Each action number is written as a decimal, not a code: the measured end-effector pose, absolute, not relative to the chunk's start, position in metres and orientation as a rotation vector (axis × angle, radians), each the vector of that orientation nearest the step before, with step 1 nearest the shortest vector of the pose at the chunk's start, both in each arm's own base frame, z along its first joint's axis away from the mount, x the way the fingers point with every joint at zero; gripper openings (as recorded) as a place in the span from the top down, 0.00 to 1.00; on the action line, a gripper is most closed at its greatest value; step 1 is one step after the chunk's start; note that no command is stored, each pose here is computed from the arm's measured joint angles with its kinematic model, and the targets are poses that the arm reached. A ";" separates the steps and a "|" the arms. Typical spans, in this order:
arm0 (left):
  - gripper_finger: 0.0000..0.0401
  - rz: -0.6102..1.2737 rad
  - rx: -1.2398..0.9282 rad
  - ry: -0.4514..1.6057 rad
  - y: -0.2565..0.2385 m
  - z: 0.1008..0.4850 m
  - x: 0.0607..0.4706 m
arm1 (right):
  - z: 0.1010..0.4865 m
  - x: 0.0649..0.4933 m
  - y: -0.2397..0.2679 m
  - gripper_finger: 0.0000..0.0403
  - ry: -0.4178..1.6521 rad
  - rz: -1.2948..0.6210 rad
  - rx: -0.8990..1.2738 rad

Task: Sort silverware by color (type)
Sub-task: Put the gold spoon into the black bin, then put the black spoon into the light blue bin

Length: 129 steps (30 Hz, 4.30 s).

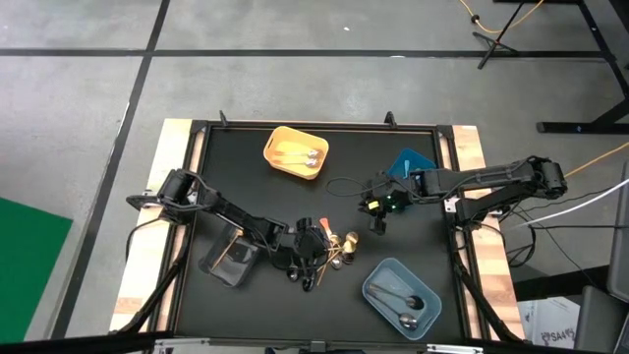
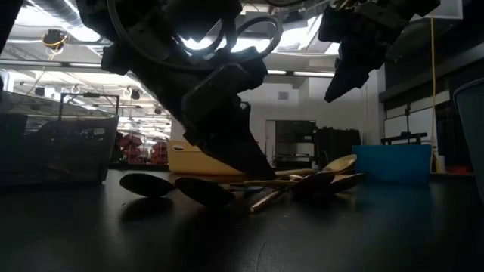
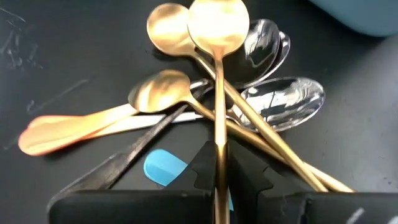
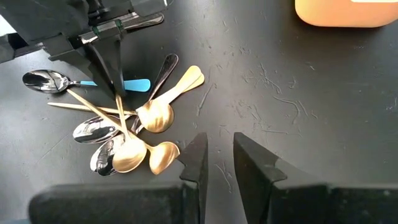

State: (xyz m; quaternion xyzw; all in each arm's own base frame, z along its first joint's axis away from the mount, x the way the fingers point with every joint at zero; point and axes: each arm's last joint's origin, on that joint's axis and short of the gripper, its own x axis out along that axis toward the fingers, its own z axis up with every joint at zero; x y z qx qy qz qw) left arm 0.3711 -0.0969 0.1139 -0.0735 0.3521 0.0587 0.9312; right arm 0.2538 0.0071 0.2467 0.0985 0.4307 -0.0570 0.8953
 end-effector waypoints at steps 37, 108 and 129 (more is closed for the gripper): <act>0.96 0.287 -0.547 0.873 -0.098 0.291 0.195 | 0.247 0.254 0.007 0.83 0.893 -0.118 0.203; 0.90 0.665 -0.366 1.388 -0.148 0.203 0.193 | 0.247 0.254 0.007 0.83 0.893 -0.118 0.203; 0.90 0.630 -0.540 1.616 -0.142 0.203 0.195 | 0.247 0.254 0.007 0.83 0.893 -0.118 0.203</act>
